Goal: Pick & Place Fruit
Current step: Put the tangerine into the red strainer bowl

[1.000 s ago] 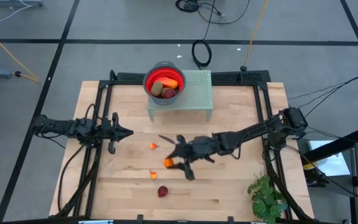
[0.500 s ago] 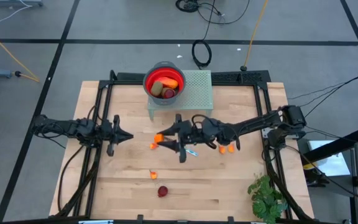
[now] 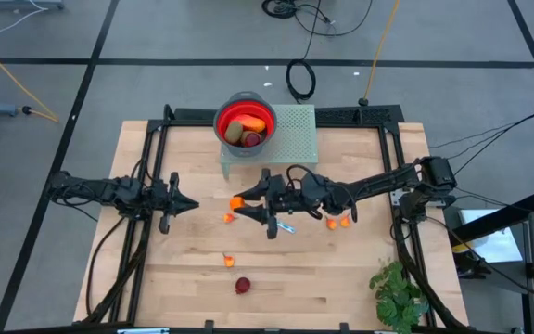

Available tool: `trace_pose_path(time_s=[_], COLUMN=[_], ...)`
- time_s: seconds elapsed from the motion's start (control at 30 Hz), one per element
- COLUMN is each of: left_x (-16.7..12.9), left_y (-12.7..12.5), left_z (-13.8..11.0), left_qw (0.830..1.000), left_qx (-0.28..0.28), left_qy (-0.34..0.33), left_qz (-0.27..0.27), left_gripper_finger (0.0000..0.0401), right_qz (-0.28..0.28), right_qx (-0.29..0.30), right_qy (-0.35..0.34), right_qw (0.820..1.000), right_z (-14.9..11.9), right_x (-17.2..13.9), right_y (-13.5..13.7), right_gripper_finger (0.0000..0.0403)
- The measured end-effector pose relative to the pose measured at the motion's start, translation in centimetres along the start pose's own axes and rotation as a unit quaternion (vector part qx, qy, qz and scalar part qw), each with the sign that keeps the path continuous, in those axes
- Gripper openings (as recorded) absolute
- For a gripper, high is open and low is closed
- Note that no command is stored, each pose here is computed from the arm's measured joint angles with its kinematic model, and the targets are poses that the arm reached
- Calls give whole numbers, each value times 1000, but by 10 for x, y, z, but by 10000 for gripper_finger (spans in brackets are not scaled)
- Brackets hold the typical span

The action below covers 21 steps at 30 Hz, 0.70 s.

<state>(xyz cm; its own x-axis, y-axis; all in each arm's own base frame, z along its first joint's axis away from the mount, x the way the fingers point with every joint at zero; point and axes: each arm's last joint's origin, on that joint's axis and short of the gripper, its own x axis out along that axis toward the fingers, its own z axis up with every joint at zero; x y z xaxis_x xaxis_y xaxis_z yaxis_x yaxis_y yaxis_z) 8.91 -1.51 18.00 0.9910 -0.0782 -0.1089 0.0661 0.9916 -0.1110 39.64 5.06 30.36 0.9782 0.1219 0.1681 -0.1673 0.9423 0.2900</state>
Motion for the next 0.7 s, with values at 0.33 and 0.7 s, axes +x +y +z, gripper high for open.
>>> trace_pose_path(time_s=[0.33, 0.7], left_x=[0, 0], left_y=[0, 0], left_z=[0, 0], left_qw=[1000, 1000], left_qx=[-1, -1], left_qy=[0, 0], left_qz=[0, 0], left_gripper_finger=[21, 21], right_qz=[-12, -11], right_qx=[305, 511], right_qy=[-8, -11], right_qw=[952, 859], right_z=[3, 3], right_x=[0, 0], right_y=[-10, -11], right_gripper_finger=[157, 157])
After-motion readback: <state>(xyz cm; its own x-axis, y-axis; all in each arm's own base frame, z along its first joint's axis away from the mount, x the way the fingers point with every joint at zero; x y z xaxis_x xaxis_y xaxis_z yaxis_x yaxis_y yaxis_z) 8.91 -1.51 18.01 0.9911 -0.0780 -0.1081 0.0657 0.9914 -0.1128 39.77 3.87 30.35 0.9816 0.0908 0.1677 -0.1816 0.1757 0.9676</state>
